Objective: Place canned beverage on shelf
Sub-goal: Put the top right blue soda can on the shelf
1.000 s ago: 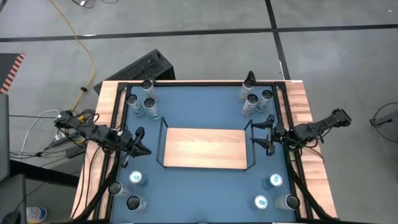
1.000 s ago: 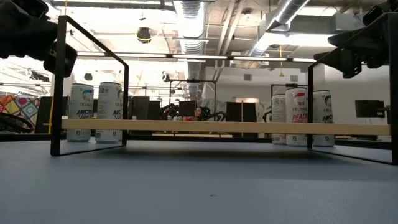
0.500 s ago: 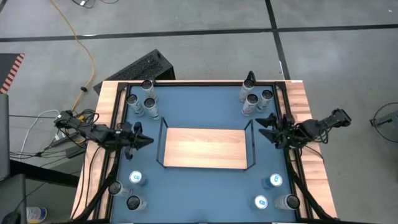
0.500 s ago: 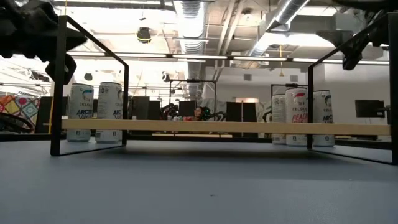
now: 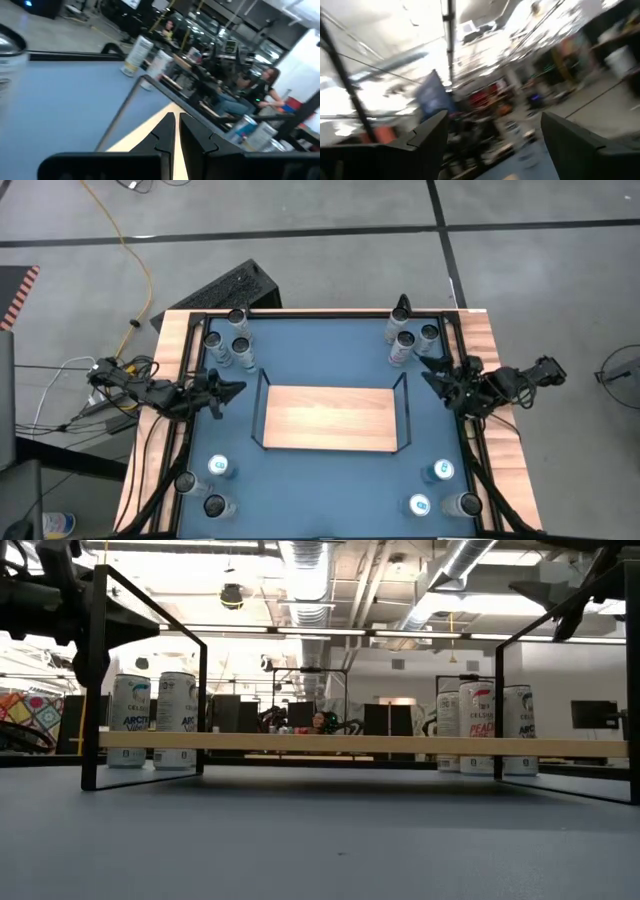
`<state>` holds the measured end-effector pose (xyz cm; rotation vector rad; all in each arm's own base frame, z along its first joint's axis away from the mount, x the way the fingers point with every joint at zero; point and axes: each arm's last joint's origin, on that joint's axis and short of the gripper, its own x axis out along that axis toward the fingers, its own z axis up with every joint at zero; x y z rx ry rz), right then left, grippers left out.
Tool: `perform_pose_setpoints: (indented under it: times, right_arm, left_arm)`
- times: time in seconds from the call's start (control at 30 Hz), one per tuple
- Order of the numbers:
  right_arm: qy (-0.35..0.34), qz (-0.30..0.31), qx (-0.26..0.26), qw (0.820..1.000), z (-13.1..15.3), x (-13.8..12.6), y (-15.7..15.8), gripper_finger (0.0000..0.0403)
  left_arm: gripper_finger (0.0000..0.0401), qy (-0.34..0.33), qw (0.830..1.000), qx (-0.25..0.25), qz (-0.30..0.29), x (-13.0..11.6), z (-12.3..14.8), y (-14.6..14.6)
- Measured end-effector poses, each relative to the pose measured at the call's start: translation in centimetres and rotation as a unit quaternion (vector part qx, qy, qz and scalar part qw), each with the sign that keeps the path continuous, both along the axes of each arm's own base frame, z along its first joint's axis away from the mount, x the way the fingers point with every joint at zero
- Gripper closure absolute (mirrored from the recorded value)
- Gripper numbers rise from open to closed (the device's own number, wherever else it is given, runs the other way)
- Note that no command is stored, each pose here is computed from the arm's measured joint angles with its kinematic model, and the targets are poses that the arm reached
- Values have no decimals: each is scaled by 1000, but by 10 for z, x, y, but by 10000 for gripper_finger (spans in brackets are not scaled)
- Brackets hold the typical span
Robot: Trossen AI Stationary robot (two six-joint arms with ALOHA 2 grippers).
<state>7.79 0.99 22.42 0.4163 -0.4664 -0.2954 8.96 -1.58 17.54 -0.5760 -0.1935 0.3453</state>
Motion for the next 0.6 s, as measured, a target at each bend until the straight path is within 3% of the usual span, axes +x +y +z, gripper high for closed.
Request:
perform_pose_setpoints:
  times: [0.17, 0.43, 0.6]
  right_arm:
    - [26, -70, -28, 997, 7, -3, -5, 100]
    - [52, -72, -46, 995, 18, -6, -5, 100]
    - [110, -78, -61, 989, 40, -8, -5, 100]
  left_arm:
    - [388, 2, 1000, -2, 22, 0, 0, 1]
    - [388, -30, 998, -40, 31, -1, 3, 2]
    - [386, -94, 993, -56, 37, -5, 18, 4]
